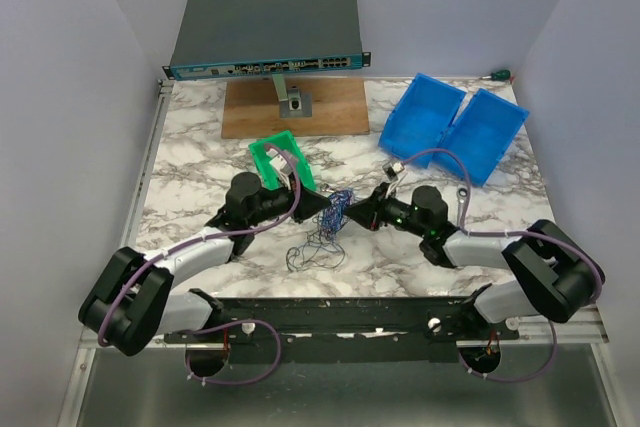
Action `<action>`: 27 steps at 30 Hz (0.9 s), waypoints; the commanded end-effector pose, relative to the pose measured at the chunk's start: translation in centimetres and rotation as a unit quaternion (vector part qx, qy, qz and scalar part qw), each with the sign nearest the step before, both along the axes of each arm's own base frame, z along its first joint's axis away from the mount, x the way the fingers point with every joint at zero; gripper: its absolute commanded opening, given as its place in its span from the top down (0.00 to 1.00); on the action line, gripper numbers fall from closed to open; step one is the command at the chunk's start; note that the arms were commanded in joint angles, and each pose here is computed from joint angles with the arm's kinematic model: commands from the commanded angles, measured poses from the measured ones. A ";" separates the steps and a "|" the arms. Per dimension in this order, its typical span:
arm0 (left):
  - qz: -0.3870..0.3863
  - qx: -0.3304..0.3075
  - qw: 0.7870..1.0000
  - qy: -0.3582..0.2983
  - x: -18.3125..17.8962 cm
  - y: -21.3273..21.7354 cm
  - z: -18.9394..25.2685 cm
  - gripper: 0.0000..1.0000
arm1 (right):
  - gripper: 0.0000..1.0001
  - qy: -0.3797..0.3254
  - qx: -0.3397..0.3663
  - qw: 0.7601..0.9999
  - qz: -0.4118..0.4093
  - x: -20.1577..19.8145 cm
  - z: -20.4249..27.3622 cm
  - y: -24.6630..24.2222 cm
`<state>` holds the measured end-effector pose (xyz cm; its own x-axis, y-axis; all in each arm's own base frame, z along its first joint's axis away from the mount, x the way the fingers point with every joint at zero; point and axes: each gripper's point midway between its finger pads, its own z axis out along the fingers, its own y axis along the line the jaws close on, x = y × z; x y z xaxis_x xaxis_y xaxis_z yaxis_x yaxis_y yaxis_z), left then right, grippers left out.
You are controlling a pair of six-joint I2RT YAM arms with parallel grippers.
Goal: Untangle the cables
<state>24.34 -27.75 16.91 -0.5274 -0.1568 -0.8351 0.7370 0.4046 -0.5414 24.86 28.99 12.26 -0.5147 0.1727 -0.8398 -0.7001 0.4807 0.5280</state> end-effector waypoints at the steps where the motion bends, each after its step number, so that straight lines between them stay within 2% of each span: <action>1: 0.013 0.005 1.000 -0.023 0.2 0.3 0.9 1.00 | 0.99 -0.006 -0.038 0.991 -0.126 3.4 0.0 -2.7; 2: 0.041 0.017 0.999 -0.024 0.8 0.9 0.6 1.00 | 0.99 0.009 -0.063 0.978 -0.200 4.7 -1.0 -4.9; 4: 0.132 0.046 0.990 -0.016 2.7 3.3 -0.2 1.00 | 0.99 0.032 -0.099 0.918 -0.382 7.1 -2.1 -11.1; 6: 0.230 0.075 0.970 0.010 4.4 6.7 -1.3 1.00 | 0.99 0.051 -0.124 0.861 -0.491 7.2 -2.7 -15.6; 10: 0.390 0.092 0.915 0.047 5.7 13.8 -3.1 1.00 | 0.99 0.038 -0.113 0.806 -0.580 6.5 -1.8 -19.7; 14: 0.448 0.071 0.890 0.043 5.4 16.6 -2.4 1.00 | 0.99 0.038 -0.100 0.760 -0.642 5.6 -1.0 -22.5; 17: 0.506 0.058 0.859 0.044 4.9 19.1 -2.4 1.00 | 0.99 0.035 -0.080 0.707 -0.702 4.4 -0.9 -25.2; 18: 0.507 0.049 0.860 0.036 4.8 19.2 -1.9 1.00 | 0.99 0.035 -0.077 0.700 -0.709 4.2 -0.9 -25.6; 20: 0.475 0.032 0.879 0.007 4.5 18.1 -0.9 1.00 | 0.99 0.036 -0.072 0.718 -0.692 4.5 -0.4 -24.9; 24: 0.360 0.007 0.932 -0.043 3.7 13.9 0.9 1.00 | 0.99 0.031 -0.091 0.757 -0.647 5.1 -0.3 -23.1; 25: 0.319 0.005 0.946 -0.056 3.4 12.4 1.5 1.00 | 0.99 0.027 -0.091 0.785 -0.612 5.5 0.0 -21.6; 26: 0.279 0.006 0.958 -0.063 3.0 11.0 1.8 1.00 | 0.99 0.015 -0.102 0.834 -0.542 5.9 0.2 -19.0; 27: 0.246 0.006 0.967 -0.070 2.7 9.8 2.1 1.00 | 0.96 -0.009 -0.089 0.871 -0.482 6.0 1.1 -16.7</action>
